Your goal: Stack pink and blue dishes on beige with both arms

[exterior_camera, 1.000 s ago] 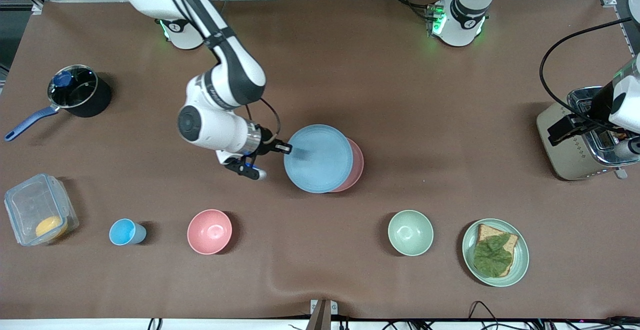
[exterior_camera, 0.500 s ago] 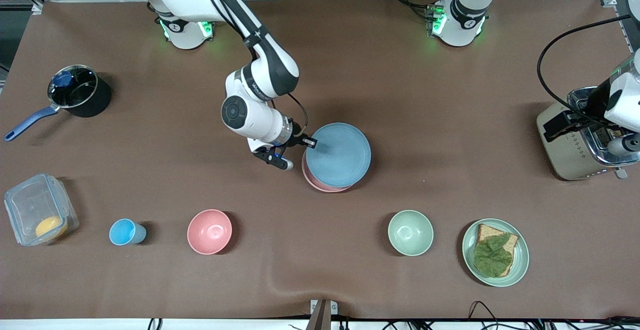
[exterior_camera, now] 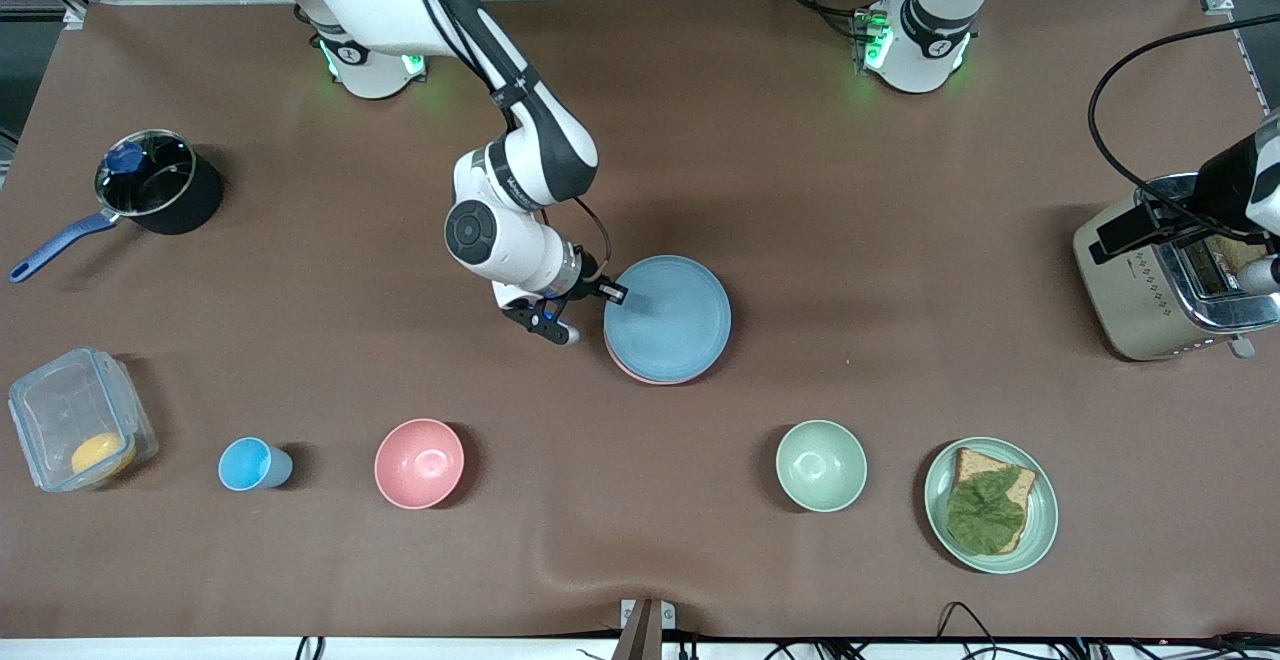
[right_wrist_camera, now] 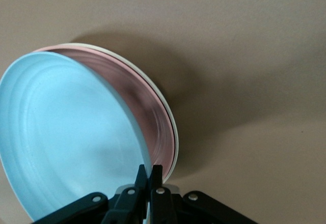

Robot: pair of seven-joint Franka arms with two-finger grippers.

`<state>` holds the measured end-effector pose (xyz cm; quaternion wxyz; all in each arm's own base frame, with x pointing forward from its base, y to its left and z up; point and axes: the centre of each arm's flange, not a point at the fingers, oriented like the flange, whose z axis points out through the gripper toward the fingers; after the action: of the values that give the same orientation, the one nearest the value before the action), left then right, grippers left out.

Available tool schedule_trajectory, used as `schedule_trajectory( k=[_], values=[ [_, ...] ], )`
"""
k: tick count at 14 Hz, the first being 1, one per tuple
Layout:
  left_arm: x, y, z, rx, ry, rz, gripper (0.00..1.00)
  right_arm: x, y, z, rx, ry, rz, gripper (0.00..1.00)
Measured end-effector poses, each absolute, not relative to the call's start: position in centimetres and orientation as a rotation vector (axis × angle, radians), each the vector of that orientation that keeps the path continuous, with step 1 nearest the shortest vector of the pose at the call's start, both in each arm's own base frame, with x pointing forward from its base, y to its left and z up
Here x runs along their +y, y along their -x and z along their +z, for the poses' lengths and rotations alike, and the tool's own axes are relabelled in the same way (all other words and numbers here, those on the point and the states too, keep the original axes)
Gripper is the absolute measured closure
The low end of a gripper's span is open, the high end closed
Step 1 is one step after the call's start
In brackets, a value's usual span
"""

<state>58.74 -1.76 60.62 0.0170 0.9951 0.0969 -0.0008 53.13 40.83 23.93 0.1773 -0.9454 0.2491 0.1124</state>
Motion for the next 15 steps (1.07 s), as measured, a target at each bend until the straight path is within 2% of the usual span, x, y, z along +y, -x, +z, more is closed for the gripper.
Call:
schedule_trajectory(
  k=[3, 4, 7, 9, 13, 15],
  values=[
    [-2.7, -58.0, 61.5, 0.274, -3.111, 0.013, 0.00, 40.7, -53.1, 23.8, 0.710, 2.678, 0.321, 0.96],
    [-2.9, -57.8, 61.6, 0.268, -3.117, 0.013, 0.00, 40.6, -53.1, 23.7, 0.722, 2.676, 0.324, 0.91],
    [-3.3, -57.3, 62.1, 0.253, -3.140, 0.029, 0.00, 40.0, -53.6, 24.2, 0.771, 2.666, 0.331, 0.59],
    [-3.7, -57.0, 62.3, 0.240, -3.149, 0.033, 0.00, 37.7, -55.0, 25.8, 0.762, 2.684, 0.353, 0.38],
    [-4.8, -56.7, 62.7, 0.209, -3.151, 0.045, 0.00, 25.5, -59.2, 29.6, 0.571, 2.808, 0.414, 0.00],
    [-5.0, -56.6, 62.9, 0.204, -3.151, 0.050, 0.00, 19.0, -60.6, 30.8, 0.469, 2.898, 0.411, 0.00]
  ],
)
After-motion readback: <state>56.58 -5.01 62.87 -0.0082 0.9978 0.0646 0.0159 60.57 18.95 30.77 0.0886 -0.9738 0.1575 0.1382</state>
